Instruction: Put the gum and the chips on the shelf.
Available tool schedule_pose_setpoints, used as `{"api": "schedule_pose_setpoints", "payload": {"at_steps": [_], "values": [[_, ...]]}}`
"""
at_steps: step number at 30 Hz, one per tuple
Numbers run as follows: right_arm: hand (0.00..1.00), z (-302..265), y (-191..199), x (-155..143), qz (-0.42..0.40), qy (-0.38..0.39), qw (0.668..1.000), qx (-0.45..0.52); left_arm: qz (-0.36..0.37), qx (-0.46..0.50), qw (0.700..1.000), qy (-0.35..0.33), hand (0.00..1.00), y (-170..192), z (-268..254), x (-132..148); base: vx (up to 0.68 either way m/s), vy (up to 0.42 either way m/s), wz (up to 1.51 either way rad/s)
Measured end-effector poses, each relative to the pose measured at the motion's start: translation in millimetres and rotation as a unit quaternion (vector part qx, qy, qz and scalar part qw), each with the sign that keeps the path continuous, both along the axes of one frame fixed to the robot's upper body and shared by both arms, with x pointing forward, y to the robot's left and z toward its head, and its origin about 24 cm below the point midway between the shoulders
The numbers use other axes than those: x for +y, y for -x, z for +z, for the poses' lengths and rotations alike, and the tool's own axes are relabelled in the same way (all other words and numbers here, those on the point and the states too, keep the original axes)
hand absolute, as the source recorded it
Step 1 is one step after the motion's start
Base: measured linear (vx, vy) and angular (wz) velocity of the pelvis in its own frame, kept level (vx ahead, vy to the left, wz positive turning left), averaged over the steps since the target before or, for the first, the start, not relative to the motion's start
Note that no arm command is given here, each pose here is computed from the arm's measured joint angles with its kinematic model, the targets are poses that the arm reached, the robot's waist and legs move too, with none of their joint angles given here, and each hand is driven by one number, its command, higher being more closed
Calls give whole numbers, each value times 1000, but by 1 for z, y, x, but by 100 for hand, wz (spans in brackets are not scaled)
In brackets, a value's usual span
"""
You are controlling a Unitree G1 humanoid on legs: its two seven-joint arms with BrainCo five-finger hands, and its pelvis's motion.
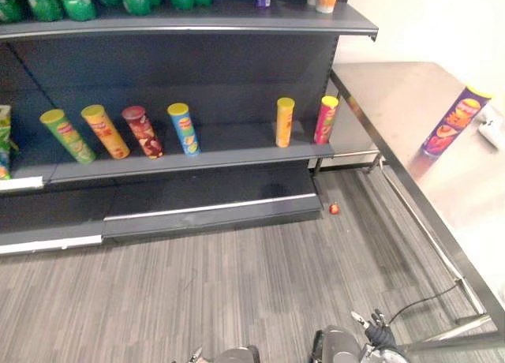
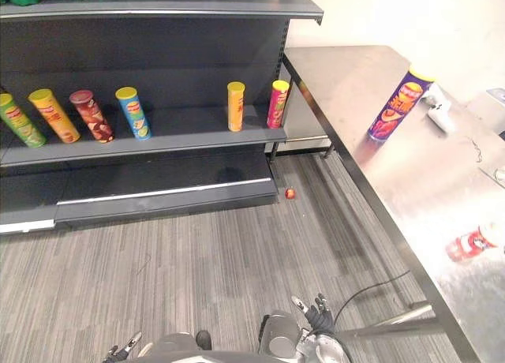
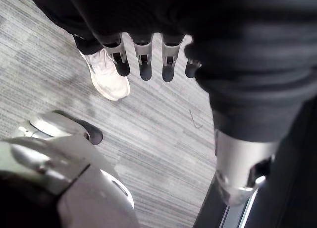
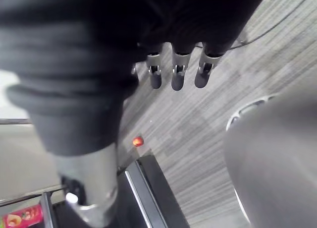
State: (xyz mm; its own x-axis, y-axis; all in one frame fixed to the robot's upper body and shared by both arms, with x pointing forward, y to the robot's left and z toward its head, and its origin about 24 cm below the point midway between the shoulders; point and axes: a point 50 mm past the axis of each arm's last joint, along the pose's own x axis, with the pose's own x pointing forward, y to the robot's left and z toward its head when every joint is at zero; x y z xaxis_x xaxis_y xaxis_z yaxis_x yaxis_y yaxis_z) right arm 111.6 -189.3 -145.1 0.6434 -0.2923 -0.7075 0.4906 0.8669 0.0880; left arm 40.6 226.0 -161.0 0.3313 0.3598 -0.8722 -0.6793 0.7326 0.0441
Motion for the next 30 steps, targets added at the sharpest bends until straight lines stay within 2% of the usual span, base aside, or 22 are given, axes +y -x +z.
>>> {"api": "schedule_pose_setpoints", "payload": {"at_steps": [4, 7, 10, 14, 18, 24, 26, 30], "values": [[0, 0, 3, -4, -14, 6, 1000, -1, 1, -1, 1000, 5, 0, 1, -1, -2, 547, -184, 7], [0, 3, -1, -13, -20, 17, 1000, -8, 4, -4, 1000, 30, 0, -1, -5, -22, 487, -161, -11], [0, 1, 0, -14, -18, 16, 1000, 4, 5, -7, 1000, 29, 0, -7, -5, -23, 359, -128, -3], [0, 3, 3, -17, 8, 24, 1000, 10, 59, -16, 997, 36, 0, -7, -5, -29, 294, -96, -32], [0, 2, 7, -15, -1, 24, 1000, 20, 74, -23, 996, 41, 0, -6, -4, -30, 270, 13, -82], [0, 0, 14, -10, -13, 21, 999, 27, 101, -33, 993, 45, 0, -4, -4, -28, 248, 254, -140], [0, 1, 18, -17, -10, 29, 999, 24, 112, -23, 992, 58, 0, 4, -6, -34, 272, 445, -145], [0, -4, 26, 7, 0, 2, 1000, 27, 112, -25, 993, 31, 0, 8, -3, -13, 213, 296, -136]]}}
